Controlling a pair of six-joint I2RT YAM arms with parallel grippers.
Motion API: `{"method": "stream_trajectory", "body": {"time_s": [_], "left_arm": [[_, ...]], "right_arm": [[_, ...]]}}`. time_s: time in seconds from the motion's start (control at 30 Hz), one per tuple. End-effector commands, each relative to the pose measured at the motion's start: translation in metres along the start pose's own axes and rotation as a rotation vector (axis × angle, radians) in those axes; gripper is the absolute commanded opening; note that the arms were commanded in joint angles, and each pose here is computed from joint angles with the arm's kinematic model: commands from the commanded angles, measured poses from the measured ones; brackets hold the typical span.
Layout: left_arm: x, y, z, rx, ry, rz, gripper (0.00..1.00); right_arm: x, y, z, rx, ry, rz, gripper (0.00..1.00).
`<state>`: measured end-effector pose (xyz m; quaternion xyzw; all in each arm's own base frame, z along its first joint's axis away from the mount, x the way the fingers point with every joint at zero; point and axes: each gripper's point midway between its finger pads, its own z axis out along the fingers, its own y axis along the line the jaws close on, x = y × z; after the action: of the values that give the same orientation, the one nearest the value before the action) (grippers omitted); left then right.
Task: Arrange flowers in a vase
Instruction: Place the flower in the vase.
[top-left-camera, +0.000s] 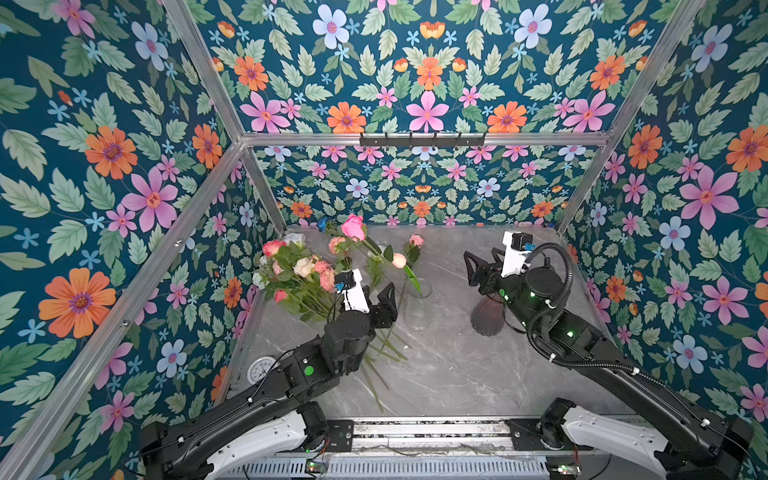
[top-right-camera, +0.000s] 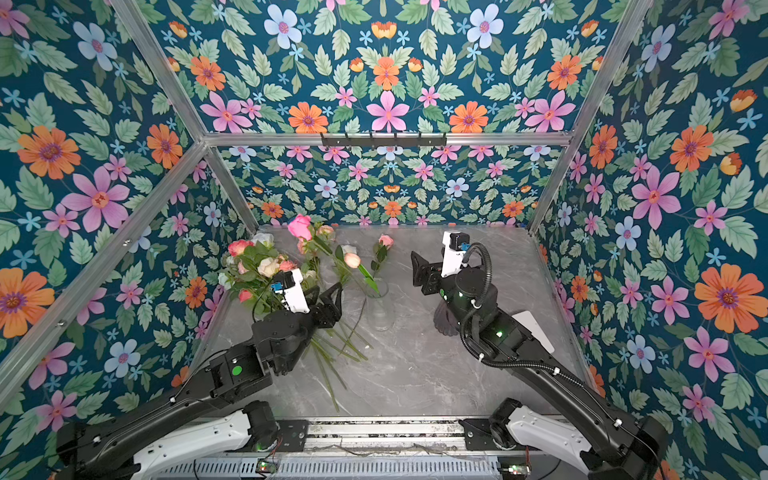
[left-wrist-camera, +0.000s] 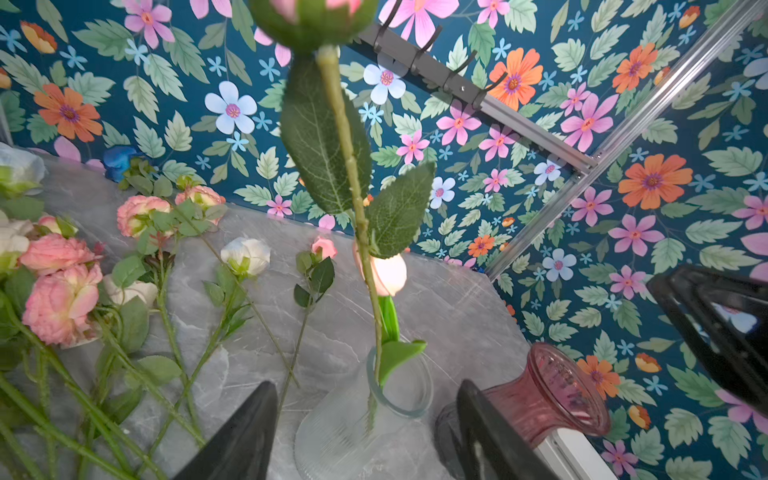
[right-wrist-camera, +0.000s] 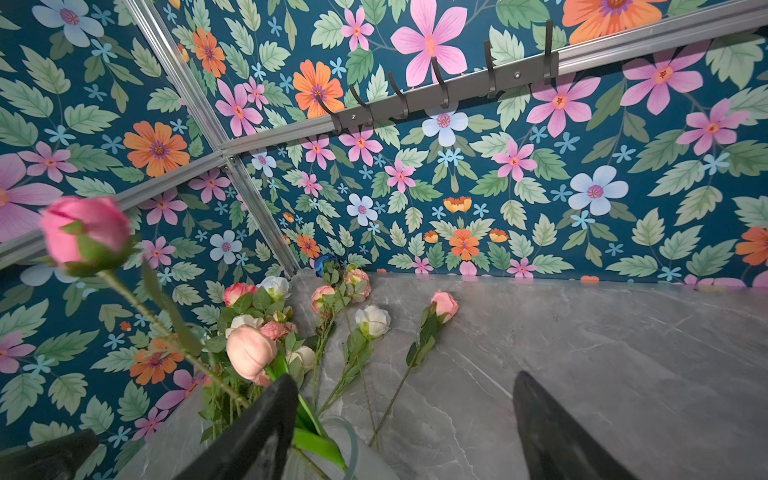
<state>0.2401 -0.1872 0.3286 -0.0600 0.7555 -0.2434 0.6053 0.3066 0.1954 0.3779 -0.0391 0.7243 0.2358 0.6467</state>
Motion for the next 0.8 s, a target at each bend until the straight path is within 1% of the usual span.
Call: {"method": "stream_trajectory", "body": {"time_s": [0.0, 0.03, 0.13, 0.23, 0.3, 0.37, 0.4, 0.43, 0.53, 0.63, 0.7, 0.77], "left_arm": [[-0.014, 0.021, -0.005, -0.132, -0.022, -0.004, 0.7], [-0.017, 0.029, -0.009, -0.17, -0.024, -0.012, 0.7], [-0.018, 0.05, -0.02, -0.228, -0.037, -0.045, 0.69], [-0.012, 0.089, -0.022, -0.336, -0.027, -0.081, 0.7], [-0.001, 0.12, -0.013, -0.395, 0.021, -0.125, 0.71], [0.016, 0.152, 0.001, -0.433, 0.098, -0.209, 0.7], [0.025, 0.166, 0.008, -0.441, 0.134, -0.259, 0.68], [0.036, 0.18, 0.015, -0.447, 0.168, -0.309, 0.65], [0.055, 0.213, 0.033, -0.485, 0.221, -0.402, 0.52], [0.06, 0.239, 0.053, -0.53, 0.221, -0.433, 0.49], [0.057, 0.253, 0.066, -0.541, 0.197, -0.453, 0.39], [0.054, 0.266, 0.079, -0.548, 0.178, -0.477, 0.37]], "right_arm": [[-0.003, 0.005, -0.001, -0.024, 0.003, 0.025, 0.81], [-0.003, 0.005, -0.001, -0.026, 0.004, 0.028, 0.81], [-0.003, 0.006, -0.004, -0.03, 0.01, 0.034, 0.81], [-0.002, 0.005, -0.005, -0.029, 0.015, 0.038, 0.79], [-0.001, 0.005, -0.004, -0.031, 0.018, 0.039, 0.79], [-0.001, 0.007, -0.004, -0.035, 0.025, 0.039, 0.78], [-0.001, 0.007, -0.004, -0.038, 0.03, 0.036, 0.78], [-0.001, 0.008, -0.004, -0.039, 0.033, 0.032, 0.77], [-0.003, 0.007, -0.008, -0.037, 0.028, 0.03, 0.77], [-0.005, 0.005, -0.012, -0.035, 0.022, 0.021, 0.76], [-0.005, 0.003, -0.014, -0.03, 0.02, 0.014, 0.76], [-0.006, 0.003, -0.015, -0.027, 0.016, 0.011, 0.76]]}}
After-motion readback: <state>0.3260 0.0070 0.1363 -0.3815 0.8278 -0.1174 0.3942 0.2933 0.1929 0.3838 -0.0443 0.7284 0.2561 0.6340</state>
